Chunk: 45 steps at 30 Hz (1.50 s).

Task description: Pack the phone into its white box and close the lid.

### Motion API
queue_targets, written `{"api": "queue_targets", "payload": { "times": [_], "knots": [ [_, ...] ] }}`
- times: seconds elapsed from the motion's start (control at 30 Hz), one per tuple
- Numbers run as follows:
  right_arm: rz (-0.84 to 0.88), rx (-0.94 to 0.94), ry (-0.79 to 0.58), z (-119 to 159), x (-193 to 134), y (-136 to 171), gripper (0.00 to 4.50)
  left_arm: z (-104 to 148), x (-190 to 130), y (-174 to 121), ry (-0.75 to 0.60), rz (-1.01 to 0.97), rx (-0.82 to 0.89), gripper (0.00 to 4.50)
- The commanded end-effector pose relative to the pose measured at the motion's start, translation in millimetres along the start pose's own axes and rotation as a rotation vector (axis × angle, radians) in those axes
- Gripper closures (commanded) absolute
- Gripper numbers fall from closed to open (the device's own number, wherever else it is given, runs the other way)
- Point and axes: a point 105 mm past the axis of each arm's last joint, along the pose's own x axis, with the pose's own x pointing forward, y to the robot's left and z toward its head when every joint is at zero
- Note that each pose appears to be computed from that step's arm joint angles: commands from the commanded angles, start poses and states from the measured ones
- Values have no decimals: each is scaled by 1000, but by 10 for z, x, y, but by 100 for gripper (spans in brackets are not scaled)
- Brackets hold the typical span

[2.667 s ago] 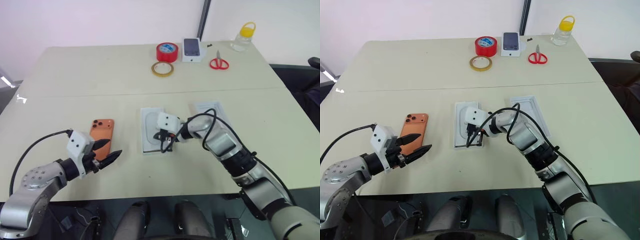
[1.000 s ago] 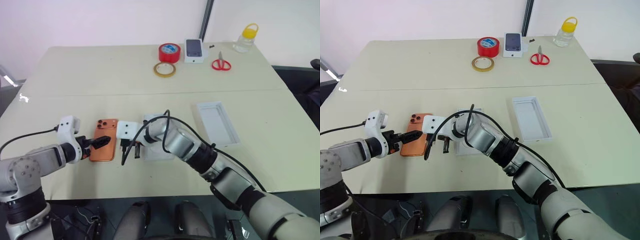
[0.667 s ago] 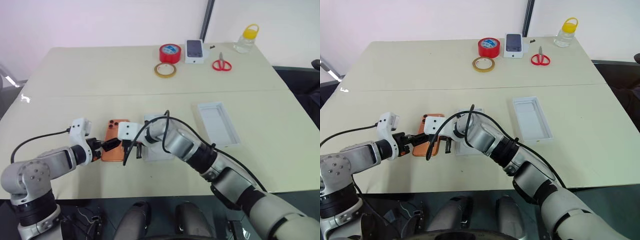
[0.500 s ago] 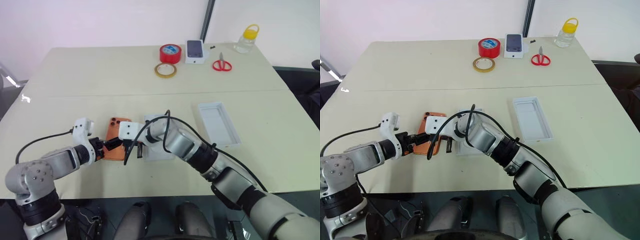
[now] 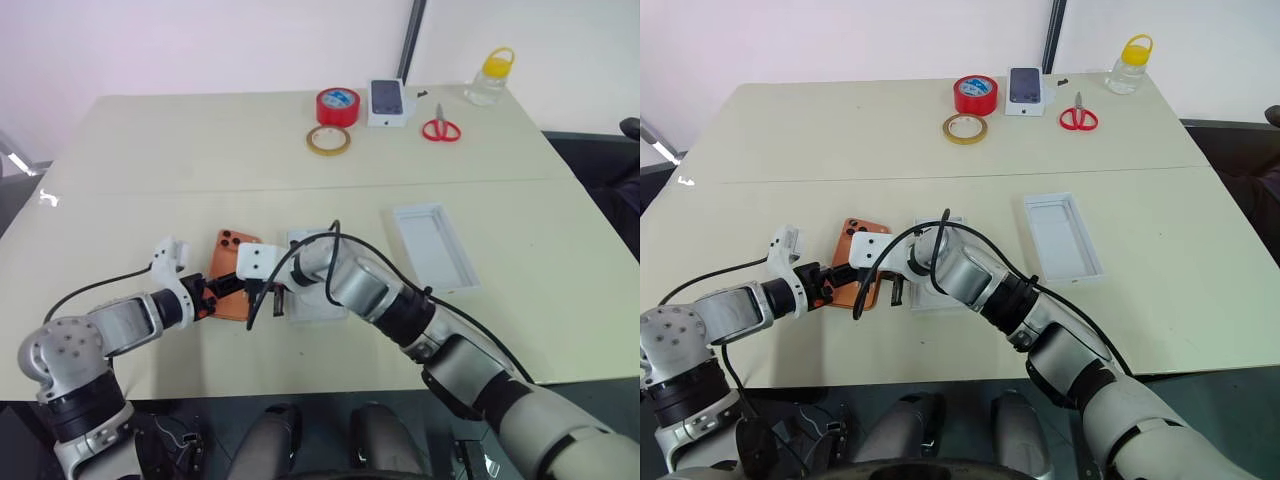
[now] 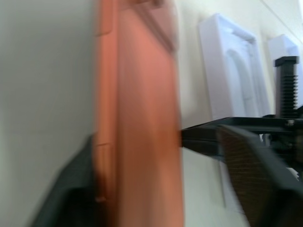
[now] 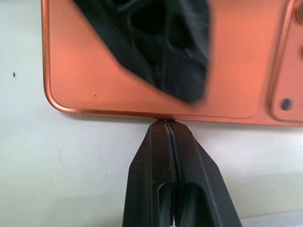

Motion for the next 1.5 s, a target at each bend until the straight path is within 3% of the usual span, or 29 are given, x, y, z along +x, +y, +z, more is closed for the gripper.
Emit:
{"api": "queue_targets", "payload": {
  "times": [0.03, 0.57, 0.73, 0.77, 0.97, 1.2, 1.3, 1.5],
  "knots": [
    [-23, -22, -33, 84, -84, -46, 450, -19, -67, -8, 9, -18, 2, 217],
    [-63, -33, -48, 23, -358, -116, 450, -81, -131, -7, 10, -31, -38, 217],
    [-77, -38, -61, 59, -405, -135, 450, -16, -157, -32, -22, -59, -63, 434],
    [-79, -40, -65, 69, -412, -135, 450, 5, -164, -38, -37, -68, -75, 448],
    [-104, -60, -115, 186, -510, -159, 450, 180, -227, -127, -144, -130, -175, 448],
    [-175, -81, -184, 249, -850, -293, 450, 399, -260, -432, -229, -209, -252, 448],
    [-265, -62, -167, 46, -1151, -494, 450, 370, -77, -751, -214, -286, -245, 448],
    [-335, -50, -126, -280, -1446, -608, 450, 140, 210, -1047, -119, -328, -291, 448]
  ]
}}
